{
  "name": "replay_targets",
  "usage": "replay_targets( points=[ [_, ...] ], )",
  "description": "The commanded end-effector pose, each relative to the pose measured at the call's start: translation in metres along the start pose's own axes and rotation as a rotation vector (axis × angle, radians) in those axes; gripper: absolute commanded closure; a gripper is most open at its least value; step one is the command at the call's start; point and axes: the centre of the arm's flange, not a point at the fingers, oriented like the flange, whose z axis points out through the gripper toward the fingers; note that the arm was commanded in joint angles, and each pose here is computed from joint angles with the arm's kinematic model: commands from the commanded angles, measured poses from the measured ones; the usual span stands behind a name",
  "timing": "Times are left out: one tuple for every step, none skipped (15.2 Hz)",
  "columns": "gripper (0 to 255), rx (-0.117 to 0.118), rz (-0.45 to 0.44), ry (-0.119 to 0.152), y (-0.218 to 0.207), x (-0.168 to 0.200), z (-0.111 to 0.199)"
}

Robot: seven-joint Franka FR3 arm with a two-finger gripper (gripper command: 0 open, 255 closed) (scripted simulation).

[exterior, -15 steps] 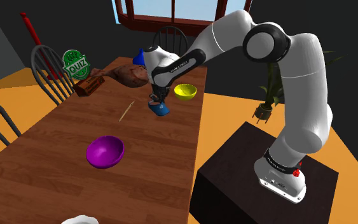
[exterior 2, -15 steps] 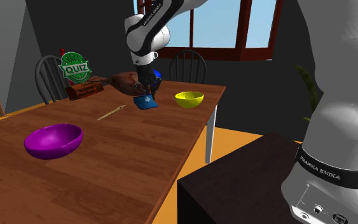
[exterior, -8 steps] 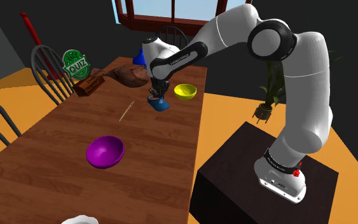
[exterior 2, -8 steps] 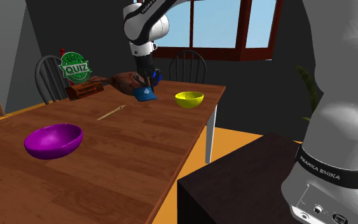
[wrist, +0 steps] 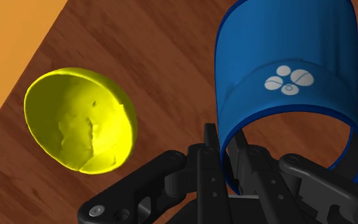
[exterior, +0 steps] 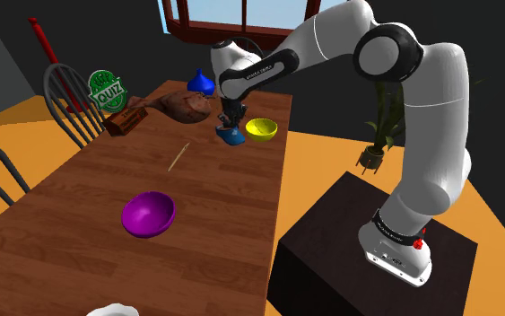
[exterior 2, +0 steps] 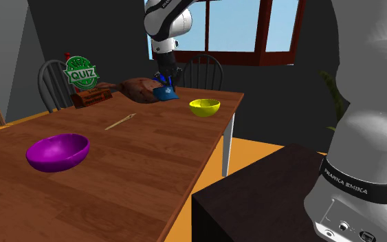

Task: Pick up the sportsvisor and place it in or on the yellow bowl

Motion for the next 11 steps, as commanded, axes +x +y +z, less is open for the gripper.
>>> replay_targets(
  points=[
    [255,0.000,-0.001,0.000,0.026,0.008,0.004],
    [255,0.000,-0.001,0.000,0.038,0.013,0.006],
    [255,0.000,-0.001,0.000,0.051,0.017,0.007],
    [255,0.000,-0.001,0.000,0.063,0.022,0.009],
    [255,0.000,-0.001,0.000,0.075,0.027,0.010],
    [255,0.000,-0.001,0.000,0.087,0.031,0.012],
    [255,0.000,-0.001,0.000,0.100,0.036,0.013],
    [255,0.000,-0.001,0.000,0.112,0.040,0.015],
    [255,0.000,-0.001,0.000,0.124,0.045,0.016],
    [255,0.000,-0.001,0.000,0.137,0.049,0.018],
    [255,0.000,-0.001,0.000,0.149,0.054,0.019]
  ],
)
